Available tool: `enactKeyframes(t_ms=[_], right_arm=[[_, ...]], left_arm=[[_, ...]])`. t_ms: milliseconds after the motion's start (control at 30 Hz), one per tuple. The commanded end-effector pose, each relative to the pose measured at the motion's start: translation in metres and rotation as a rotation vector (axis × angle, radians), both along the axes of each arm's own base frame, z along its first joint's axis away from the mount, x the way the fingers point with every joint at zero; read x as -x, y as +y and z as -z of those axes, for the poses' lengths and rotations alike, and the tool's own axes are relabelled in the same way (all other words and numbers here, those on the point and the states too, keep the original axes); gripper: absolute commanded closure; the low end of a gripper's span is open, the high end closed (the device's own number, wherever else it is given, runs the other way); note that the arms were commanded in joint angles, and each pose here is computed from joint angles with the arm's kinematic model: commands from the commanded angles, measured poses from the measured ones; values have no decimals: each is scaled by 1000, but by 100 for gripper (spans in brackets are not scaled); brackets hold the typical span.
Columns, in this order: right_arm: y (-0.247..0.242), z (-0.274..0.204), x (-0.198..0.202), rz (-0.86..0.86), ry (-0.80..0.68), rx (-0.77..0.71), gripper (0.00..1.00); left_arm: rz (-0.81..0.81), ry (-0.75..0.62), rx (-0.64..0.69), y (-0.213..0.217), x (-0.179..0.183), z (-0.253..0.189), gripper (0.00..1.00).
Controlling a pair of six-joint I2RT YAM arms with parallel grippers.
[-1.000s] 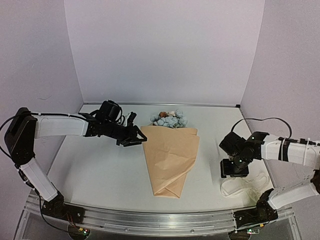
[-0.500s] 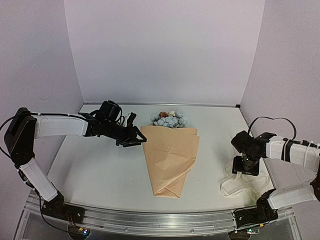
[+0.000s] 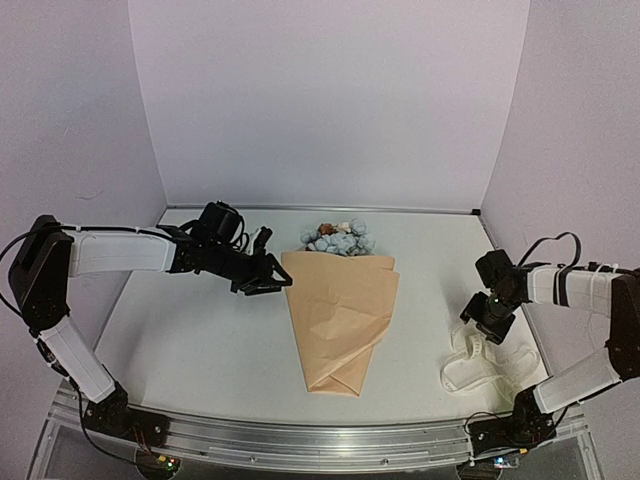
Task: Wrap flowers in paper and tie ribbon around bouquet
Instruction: Pick up the left side of the ribbon from the center of the board.
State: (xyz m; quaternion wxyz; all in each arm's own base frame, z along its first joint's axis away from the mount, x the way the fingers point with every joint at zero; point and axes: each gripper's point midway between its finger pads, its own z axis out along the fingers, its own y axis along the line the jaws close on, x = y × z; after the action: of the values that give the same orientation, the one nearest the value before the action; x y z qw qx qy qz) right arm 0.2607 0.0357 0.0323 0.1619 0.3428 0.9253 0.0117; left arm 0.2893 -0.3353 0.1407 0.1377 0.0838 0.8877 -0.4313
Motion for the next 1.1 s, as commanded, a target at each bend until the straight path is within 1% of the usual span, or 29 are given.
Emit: enactKeyframes(t_ms=[0, 100, 300, 467, 533, 700, 767, 800, 933, 1067], right_arm=[[0, 6, -21, 133, -68, -91, 35], [1, 9, -25, 153, -67, -111, 37], [-5, 17, -25, 176, -48, -95, 43], [-7, 23, -29, 156, -27, -90, 53], [-4, 23, -34, 142, -18, -102, 59], [9, 18, -48, 91, -20, -150, 82], [13, 10, -52, 64, -19, -166, 95], [16, 4, -53, 46, -11, -177, 99], [35, -24, -55, -32, -11, -239, 100], [60, -55, -46, -123, -26, -273, 100]], left_arm=[[11, -62, 38, -5, -6, -26, 62], [13, -61, 36, -7, -7, -26, 62], [17, -55, 35, -9, -10, -25, 62], [19, -57, 33, -9, -9, -25, 62], [24, -59, 38, -9, -8, -25, 62], [44, -79, 68, -13, -6, -31, 61], [64, -107, 81, -18, -4, -37, 61], [74, -123, 83, -20, -3, -39, 61], [117, -201, 62, -36, 3, -45, 59], [157, -290, 53, -52, 9, -54, 56]])
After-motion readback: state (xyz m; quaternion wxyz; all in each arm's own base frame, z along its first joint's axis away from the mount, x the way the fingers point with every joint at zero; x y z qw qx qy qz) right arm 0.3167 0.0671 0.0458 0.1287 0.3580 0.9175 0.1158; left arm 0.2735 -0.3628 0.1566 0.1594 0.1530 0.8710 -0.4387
